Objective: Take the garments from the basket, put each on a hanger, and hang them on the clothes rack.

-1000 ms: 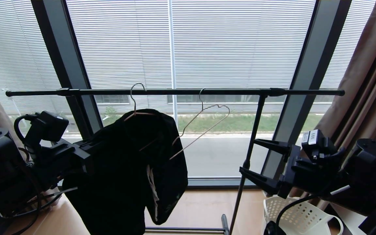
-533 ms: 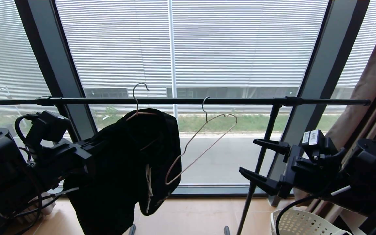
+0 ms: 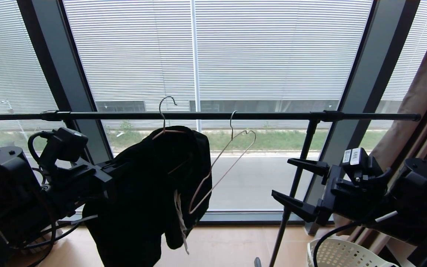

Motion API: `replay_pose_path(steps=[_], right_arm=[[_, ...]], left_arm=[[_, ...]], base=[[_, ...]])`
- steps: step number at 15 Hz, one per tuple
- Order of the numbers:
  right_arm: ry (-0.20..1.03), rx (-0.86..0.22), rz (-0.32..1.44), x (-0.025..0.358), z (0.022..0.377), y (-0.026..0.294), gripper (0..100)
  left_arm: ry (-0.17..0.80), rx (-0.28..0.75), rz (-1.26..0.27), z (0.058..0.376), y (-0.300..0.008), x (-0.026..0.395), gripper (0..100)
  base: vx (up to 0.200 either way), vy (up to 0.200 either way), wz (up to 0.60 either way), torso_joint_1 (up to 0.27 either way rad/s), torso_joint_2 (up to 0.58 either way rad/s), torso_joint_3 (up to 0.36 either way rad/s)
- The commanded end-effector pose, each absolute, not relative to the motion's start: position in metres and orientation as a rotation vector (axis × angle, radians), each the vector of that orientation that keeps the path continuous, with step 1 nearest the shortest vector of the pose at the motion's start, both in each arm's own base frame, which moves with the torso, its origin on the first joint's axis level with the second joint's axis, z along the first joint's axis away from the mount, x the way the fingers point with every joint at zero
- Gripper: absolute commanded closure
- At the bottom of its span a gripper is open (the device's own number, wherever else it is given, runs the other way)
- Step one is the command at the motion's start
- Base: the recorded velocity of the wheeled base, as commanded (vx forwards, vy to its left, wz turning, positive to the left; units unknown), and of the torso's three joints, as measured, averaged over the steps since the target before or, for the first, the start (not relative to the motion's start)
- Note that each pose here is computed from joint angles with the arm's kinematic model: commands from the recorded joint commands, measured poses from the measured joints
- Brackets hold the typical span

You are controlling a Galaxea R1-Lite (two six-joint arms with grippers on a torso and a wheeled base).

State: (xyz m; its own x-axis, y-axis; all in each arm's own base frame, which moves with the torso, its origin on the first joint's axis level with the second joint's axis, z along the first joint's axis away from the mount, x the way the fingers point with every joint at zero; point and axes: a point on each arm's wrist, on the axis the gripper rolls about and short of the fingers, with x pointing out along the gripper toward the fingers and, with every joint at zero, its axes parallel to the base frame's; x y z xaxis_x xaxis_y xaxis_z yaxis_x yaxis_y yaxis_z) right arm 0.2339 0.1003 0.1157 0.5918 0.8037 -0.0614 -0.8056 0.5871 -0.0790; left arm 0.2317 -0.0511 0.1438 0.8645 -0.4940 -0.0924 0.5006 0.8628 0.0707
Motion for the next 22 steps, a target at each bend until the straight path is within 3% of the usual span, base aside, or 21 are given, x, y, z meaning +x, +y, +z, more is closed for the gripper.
replay_pose_path(steps=[1,9,18,19,22], right_arm=[[0.023,-0.102,0.939,0.234,0.115,0.101,0],[0.058,-0.115,0.961,0.236,0.104,0.107,0],[0.061,-0.114,0.963,0.235,0.103,0.107,0],[0.061,-0.114,0.963,0.235,0.103,0.107,0],[0.058,-0.115,0.963,0.235,0.104,0.107,0]], left_arm=[[0.098,0.091,-0.527,0.132,-0.055,0.245,100],[0.028,0.094,-0.537,0.084,-0.070,0.294,100],[0.038,0.094,-0.543,0.081,-0.071,0.295,100],[0.037,0.094,-0.544,0.081,-0.071,0.294,0],[0.039,0.092,-0.541,0.083,-0.070,0.290,0]], base=[[0.000,0.000,0.00,0.000,0.00,0.000],[0.000,0.000,0.00,0.000,0.00,0.000],[0.000,0.000,0.00,0.000,0.00,0.000],[0.000,0.000,0.00,0.000,0.00,0.000],[0.000,0.000,0.00,0.000,0.00,0.000]])
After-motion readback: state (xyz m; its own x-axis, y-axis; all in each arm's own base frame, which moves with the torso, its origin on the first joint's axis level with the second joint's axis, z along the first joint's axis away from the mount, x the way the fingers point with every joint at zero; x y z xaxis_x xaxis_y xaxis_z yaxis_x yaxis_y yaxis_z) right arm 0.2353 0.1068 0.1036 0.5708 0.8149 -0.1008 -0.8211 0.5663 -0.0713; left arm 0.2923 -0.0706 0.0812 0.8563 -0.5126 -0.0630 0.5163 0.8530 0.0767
